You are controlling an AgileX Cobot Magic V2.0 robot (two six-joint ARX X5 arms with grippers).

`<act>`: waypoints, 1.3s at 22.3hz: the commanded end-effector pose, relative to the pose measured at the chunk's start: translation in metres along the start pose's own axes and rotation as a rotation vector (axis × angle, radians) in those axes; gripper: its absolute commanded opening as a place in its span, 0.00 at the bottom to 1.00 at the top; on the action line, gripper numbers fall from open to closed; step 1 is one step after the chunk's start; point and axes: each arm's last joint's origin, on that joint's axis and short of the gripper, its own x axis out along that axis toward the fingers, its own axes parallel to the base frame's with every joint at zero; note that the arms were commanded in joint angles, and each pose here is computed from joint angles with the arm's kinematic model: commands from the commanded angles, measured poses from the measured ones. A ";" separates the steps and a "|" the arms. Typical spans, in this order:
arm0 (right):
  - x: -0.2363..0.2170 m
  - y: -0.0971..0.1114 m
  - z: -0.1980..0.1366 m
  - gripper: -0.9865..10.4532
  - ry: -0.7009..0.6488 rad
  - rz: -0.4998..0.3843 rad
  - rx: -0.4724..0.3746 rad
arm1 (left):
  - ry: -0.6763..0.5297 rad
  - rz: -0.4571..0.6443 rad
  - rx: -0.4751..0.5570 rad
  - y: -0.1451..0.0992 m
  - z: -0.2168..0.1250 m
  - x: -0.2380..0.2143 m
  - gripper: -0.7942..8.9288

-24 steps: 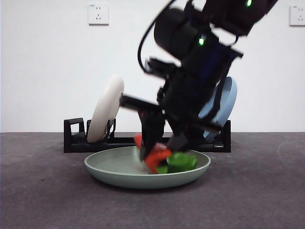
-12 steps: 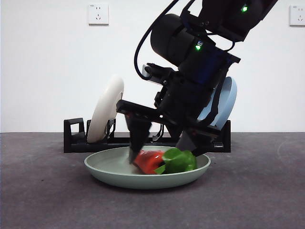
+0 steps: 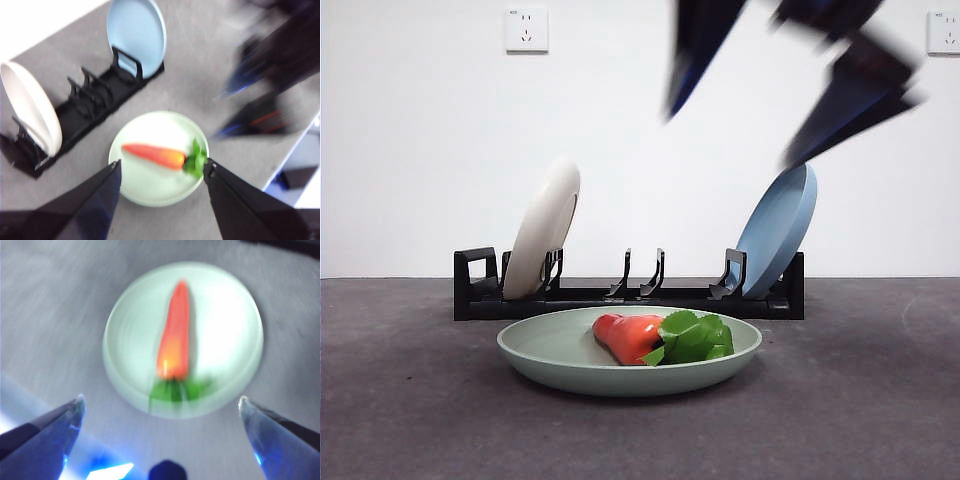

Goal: Take the green plate from the plate rack,put the plate on the table,take the carrot from the table,put the carrot in the plate

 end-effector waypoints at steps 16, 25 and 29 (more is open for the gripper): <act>-0.095 -0.010 -0.066 0.08 0.089 0.026 -0.049 | 0.143 -0.169 0.002 -0.004 -0.013 0.000 0.07; -0.095 -0.010 -0.066 0.09 0.085 0.022 -0.039 | 0.146 -0.164 0.004 -0.004 -0.013 0.000 0.08; -0.095 -0.010 -0.066 0.09 0.085 0.022 -0.039 | 0.145 -0.165 0.004 -0.004 -0.013 0.000 0.08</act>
